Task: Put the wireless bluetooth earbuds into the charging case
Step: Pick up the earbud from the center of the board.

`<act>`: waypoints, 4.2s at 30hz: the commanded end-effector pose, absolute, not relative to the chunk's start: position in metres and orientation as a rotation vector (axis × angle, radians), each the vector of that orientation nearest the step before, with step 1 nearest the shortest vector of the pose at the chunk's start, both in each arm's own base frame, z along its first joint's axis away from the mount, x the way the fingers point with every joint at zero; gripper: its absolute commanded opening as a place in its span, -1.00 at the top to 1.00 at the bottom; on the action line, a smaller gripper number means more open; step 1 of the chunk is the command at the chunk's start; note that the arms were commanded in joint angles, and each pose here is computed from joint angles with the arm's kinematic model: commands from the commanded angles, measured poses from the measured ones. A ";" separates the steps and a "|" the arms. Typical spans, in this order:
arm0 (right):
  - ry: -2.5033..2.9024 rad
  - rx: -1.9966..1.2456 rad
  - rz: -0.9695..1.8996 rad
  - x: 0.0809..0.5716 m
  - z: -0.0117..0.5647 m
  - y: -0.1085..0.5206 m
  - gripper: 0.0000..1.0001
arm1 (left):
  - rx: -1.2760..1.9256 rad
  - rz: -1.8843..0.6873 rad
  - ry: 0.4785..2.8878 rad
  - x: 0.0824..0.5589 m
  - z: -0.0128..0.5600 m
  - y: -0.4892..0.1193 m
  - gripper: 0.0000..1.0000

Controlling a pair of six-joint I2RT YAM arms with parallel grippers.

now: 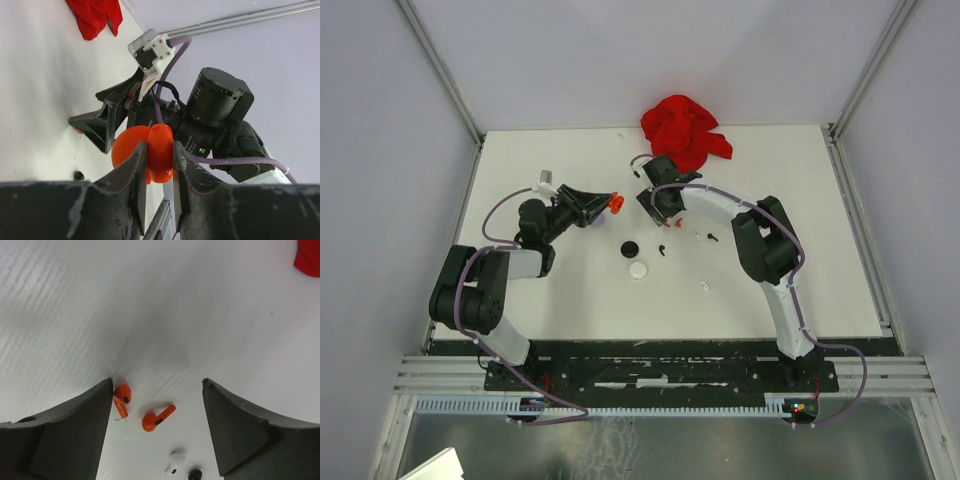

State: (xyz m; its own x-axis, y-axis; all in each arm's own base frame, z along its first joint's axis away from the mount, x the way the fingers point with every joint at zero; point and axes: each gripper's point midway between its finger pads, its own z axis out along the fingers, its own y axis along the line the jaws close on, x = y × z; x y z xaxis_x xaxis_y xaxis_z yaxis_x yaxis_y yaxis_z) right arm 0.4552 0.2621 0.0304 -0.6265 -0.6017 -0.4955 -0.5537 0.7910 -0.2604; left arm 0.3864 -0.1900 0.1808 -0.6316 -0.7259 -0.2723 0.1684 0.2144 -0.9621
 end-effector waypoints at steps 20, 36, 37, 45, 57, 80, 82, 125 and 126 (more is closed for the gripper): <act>2.381 -0.737 0.098 0.463 0.055 0.278 -0.41 | -0.507 -1.553 1.687 0.386 0.194 -0.188 0.94; 2.457 -0.658 0.140 0.445 0.048 0.276 -0.07 | -0.514 -1.549 1.687 0.383 0.192 -0.187 0.94; 2.461 -0.648 0.139 0.444 0.048 0.275 -0.06 | -0.512 -1.551 1.685 0.383 0.193 -0.187 0.94; 2.458 -0.660 0.153 0.438 0.050 0.277 -0.04 | -0.511 -1.549 1.683 0.382 0.193 -0.186 0.94; 2.450 -0.652 0.149 0.441 0.053 0.279 0.01 | -0.513 -1.540 1.682 0.383 0.194 -0.185 0.94; 2.456 -0.638 0.117 0.450 0.050 0.279 0.14 | -0.518 -1.537 1.686 0.384 0.192 -0.184 0.94; 2.459 -0.639 0.119 0.450 0.049 0.280 0.16 | -0.517 -1.537 1.684 0.385 0.193 -0.184 0.94; 2.512 -0.646 0.115 0.449 0.030 0.280 0.36 | -0.522 -1.539 1.682 0.384 0.191 -0.182 0.94; 2.512 -0.646 0.116 0.449 0.030 0.280 0.38 | -0.524 -1.539 1.681 0.385 0.192 -0.182 0.94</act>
